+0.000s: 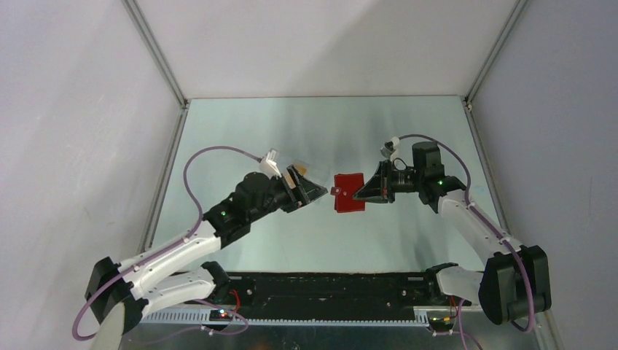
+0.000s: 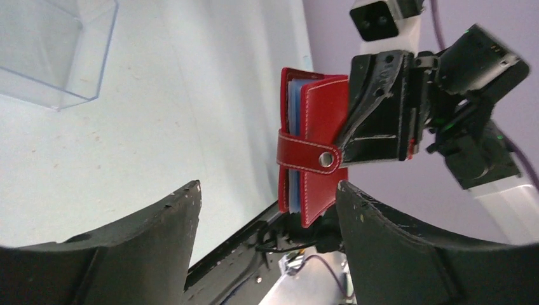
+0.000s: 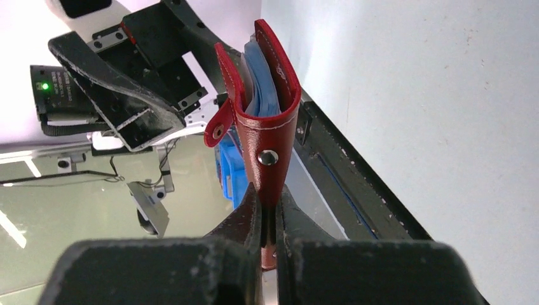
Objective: Put the credit cards into the card holder
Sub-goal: Open the card holder.
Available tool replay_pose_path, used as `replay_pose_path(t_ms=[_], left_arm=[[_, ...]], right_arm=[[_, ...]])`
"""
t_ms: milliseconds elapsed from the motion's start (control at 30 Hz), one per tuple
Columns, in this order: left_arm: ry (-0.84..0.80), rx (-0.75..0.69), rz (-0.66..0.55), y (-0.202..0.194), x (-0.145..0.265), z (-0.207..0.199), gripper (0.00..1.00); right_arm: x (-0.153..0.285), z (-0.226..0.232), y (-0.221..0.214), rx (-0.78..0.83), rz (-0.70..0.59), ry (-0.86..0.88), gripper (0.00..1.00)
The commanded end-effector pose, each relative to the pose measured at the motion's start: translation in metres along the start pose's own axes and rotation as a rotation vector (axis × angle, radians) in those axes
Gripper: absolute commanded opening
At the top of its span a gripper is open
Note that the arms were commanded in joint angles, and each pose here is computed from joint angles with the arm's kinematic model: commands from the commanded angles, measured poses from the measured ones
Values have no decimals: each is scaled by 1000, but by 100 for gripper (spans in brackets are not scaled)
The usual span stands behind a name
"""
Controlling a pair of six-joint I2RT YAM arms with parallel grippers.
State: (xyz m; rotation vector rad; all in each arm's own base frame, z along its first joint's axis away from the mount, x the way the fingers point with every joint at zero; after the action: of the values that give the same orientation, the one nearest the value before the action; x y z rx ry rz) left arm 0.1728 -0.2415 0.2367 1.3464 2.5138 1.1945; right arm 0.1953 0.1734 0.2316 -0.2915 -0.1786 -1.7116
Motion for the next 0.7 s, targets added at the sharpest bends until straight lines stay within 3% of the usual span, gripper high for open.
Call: replay_pose_path(t_ms=[0,200,400,667], left_arm=[[30,-96,53,2,1,-3,80],[-46,-185,116,-5,-11,-30,79],[28,-163,184,-22,-39,-20,77],[4,-90,85,-15,-52,-17,71]], right_arm=[[4,7,0,-4,-30,2,0],[2,2,5,-60,-56,-28,0],[4,10,3,-57,-39,8,0],[7,17,-4,-38,-8,39,0]])
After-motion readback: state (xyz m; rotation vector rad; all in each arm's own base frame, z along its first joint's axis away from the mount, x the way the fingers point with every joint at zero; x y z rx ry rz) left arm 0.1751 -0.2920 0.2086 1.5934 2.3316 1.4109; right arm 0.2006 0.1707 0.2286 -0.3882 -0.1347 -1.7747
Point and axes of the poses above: each gripper's point midway between its finger pads, its own x axis back along the fingers, its own z axis along the line the jaws close on, y = z × x, the point moved 6 cm from there along x, back along the fingers, and after that the axes turned 15 degrees about -x, right-handed, at the moved point
